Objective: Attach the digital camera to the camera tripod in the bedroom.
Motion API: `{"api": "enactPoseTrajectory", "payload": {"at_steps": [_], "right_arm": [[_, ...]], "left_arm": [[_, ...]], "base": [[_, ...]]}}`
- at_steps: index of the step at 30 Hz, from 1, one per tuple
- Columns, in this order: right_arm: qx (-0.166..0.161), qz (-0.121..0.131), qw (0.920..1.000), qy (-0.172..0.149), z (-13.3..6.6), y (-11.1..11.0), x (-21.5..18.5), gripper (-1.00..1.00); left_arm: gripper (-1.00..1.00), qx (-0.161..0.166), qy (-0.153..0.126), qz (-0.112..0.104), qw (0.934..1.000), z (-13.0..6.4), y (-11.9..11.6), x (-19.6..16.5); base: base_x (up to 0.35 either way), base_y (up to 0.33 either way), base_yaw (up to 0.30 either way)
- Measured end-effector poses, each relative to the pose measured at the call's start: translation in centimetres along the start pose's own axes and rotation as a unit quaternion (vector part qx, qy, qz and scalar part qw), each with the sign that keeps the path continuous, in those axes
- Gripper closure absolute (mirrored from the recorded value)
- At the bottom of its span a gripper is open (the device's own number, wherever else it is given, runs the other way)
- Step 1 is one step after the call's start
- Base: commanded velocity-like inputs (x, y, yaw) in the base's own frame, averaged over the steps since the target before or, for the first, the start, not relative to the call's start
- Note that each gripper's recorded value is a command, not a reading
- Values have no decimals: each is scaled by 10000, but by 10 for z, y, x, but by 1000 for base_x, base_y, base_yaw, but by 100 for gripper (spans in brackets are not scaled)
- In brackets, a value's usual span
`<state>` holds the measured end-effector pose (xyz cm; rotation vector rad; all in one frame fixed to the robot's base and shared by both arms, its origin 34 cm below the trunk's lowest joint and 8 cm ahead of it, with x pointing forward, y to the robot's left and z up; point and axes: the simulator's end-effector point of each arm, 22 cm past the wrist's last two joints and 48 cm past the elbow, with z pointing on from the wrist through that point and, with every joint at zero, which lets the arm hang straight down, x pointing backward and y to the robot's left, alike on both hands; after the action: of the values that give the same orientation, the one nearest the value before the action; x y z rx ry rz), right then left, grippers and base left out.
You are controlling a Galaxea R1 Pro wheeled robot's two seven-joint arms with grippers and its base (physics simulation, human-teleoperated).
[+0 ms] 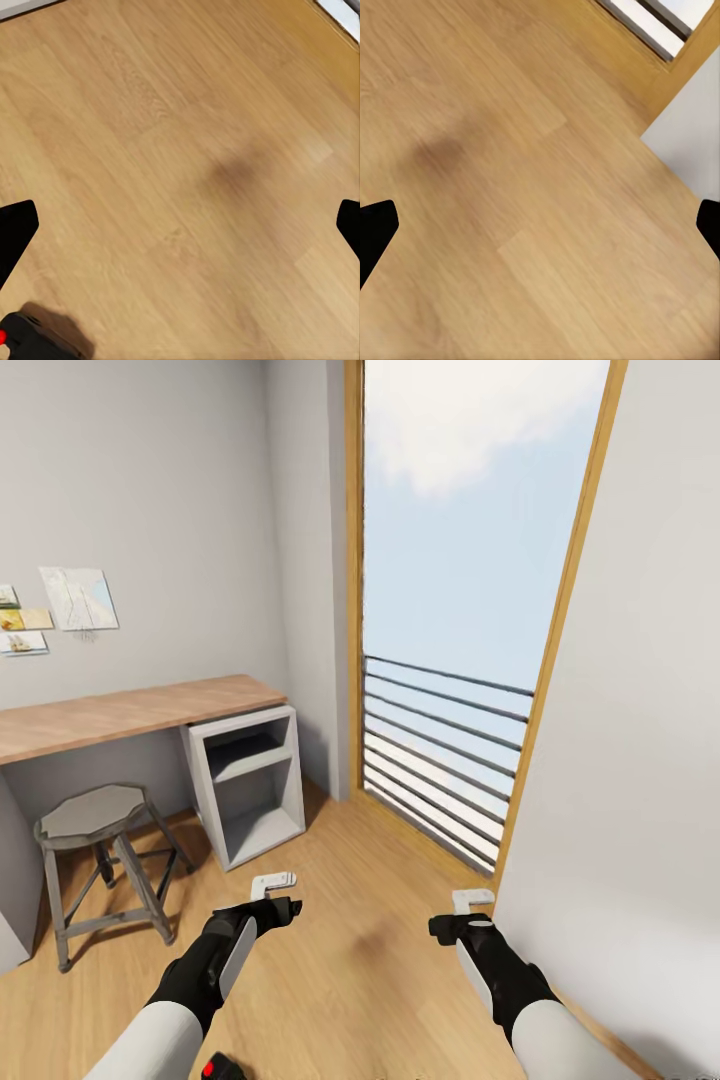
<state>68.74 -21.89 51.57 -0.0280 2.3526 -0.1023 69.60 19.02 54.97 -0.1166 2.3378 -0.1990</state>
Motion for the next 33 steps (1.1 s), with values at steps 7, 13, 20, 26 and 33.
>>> {"api": "enactPoseTrajectory", "payload": {"at_steps": [7, 13, 20, 26, 33], "right_arm": [[3, -21, 10000, -22, 8, 2, 12, -100], [14, -28, 10000, -32, 15, 2, 23, -100], [17, -28, 10000, -32, 24, 3, 36, -100], [11, -11, 10000, -34, 31, 4, 47, -100], [20, 6, 10000, -30, 39, 4, 61, -100]], "left_arm": [[-100, 0, -1, 1, 10000, 8, 3, 13], [-100, -1, -5, 1, 10000, 15, 5, 23], [-100, -2, -11, 1, 10000, 23, 8, 36], [-100, -3, -9, 1, 10000, 30, 10, 48], [-100, -3, -6, 1, 10000, 38, 13, 62]], "base": [[0, 0, 0], [0, 0, 0], [0, 0, 0], [0, 0, 0], [0, 0, 0]]}}
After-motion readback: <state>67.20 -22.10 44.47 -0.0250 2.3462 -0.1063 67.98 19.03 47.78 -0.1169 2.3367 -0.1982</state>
